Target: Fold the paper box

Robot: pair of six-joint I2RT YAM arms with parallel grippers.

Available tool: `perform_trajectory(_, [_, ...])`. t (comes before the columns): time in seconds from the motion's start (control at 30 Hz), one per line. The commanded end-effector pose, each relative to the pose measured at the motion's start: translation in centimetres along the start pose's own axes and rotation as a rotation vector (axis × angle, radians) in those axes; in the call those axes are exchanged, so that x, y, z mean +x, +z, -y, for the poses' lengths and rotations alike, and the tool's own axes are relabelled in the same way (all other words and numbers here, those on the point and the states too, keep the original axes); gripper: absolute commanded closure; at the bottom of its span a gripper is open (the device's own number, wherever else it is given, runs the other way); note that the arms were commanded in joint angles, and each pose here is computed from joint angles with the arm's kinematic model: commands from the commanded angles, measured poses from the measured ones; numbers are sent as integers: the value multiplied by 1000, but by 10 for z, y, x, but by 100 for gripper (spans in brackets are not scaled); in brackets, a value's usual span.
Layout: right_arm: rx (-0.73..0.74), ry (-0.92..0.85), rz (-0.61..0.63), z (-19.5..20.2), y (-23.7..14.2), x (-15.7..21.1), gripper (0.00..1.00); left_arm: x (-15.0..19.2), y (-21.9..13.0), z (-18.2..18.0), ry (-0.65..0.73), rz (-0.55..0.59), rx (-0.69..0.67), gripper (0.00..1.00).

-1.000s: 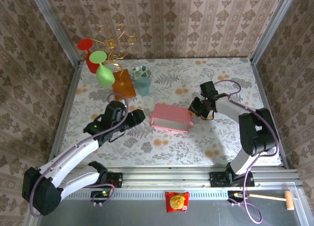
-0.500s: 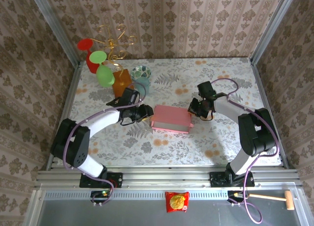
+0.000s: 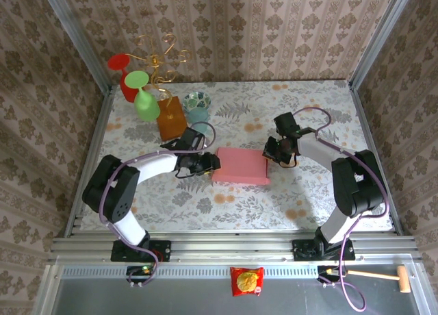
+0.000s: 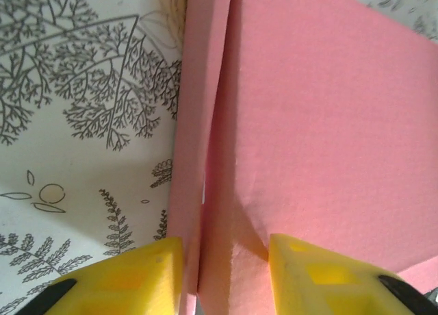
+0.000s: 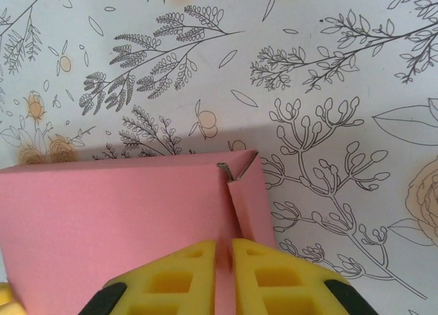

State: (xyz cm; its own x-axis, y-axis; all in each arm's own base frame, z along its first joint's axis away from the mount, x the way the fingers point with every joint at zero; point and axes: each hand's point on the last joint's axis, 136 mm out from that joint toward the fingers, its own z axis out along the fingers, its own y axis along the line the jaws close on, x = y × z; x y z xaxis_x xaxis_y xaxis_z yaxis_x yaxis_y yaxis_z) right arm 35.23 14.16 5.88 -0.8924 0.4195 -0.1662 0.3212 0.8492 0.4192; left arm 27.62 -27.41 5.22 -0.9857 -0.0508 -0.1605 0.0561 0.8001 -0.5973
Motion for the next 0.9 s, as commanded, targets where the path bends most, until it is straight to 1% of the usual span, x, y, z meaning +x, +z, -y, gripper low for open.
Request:
perform_trajectory(0.0, [22,-27,21,-4,-10,-6,83,14,7,-21,29,-38,-77,66])
perform_trajectory(0.27, [-23,-12,33,-12,-32,-13,68,17,10,-25,39,-45,-94,70])
perform_trajectory(0.43, [-77,15,-16,3,-39,-2,51,21,12,-29,42,-57,-104,70])
perform_trajectory(0.5, [-126,19,-39,5,-40,4,44,23,12,-32,40,-61,-109,71])
perform_trajectory(0.6, [-227,44,-97,5,-34,17,37,27,12,-36,35,-65,-116,72])
perform_trajectory(0.73, [-336,53,-166,-1,-25,33,34,33,14,-42,16,-74,-114,75])
perform_trajectory(0.87, [-398,55,-191,-1,-14,43,32,34,15,-46,0,-71,-111,75])
